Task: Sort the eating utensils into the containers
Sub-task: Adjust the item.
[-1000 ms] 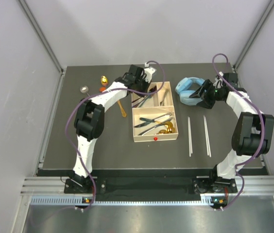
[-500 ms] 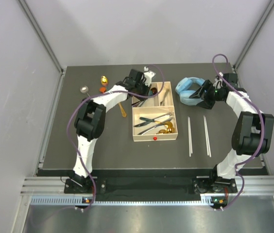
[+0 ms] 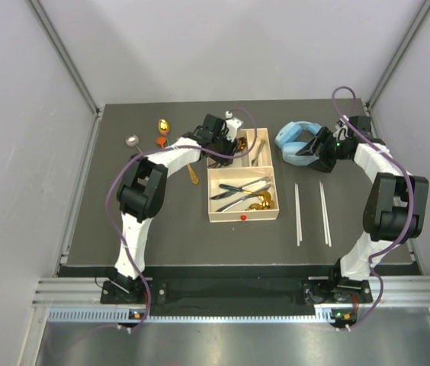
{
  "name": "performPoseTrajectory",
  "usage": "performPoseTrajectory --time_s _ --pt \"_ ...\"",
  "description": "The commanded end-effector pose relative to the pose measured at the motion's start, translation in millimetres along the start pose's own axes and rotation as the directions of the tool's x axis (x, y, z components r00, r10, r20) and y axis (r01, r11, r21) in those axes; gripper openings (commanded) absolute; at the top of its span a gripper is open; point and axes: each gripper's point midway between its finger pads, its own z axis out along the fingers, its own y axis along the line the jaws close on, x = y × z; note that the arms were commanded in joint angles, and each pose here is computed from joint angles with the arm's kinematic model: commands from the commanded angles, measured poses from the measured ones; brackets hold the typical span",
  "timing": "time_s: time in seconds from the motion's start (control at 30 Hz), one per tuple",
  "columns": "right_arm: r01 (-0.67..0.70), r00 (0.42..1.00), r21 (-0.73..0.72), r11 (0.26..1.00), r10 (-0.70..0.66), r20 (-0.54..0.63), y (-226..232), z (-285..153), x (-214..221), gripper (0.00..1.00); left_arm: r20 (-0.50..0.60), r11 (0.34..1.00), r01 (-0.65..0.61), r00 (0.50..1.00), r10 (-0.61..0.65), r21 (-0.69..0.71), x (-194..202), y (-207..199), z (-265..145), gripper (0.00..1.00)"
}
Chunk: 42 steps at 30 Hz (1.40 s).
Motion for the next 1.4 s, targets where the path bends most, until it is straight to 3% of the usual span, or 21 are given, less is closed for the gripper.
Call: performPoseTrajectory --time_s 0.0,0.13,0.17,0.27,0.77,1.37 --pt "0.029 0.999 -0.028 0.999 -0.028 0.031 9.8 -5.7 -13.9 0.68 0.055 0.999 -0.024 0.998 0.026 -0.034 -19.7 4.5 -24.2 0.49" --pt "0.027 0.999 -0.026 0.999 -0.026 0.026 8.6 -5.8 -11.8 0.68 0.049 0.998 -0.017 0.999 0.020 -0.063 -17.1 9.1 -25.1 0.24" --pt "0.028 0.999 -0.026 0.999 -0.028 0.026 8.6 -6.0 -11.4 0.68 0.051 0.997 -0.016 0.999 0.019 -0.069 -18.0 10.1 -25.8 0.11" --pt "0.026 0.999 -0.023 0.999 -0.026 0.025 6.9 -5.5 -10.0 0.68 0.067 0.994 -0.016 0.998 0.023 -0.105 -25.9 15.3 -33.7 0.03" --pt "0.025 0.999 -0.026 0.999 -0.024 0.020 4.7 -5.5 -4.8 0.68 0.185 0.997 -0.047 0.981 0.058 -0.064 -77.6 3.2 -75.1 0.00" --pt "0.027 0.999 -0.028 0.999 -0.027 0.024 6.8 -10.2 -1.7 0.68 0.155 0.999 -0.014 0.988 0.010 0.029 -54.7 -9.4 -40.4 0.01"
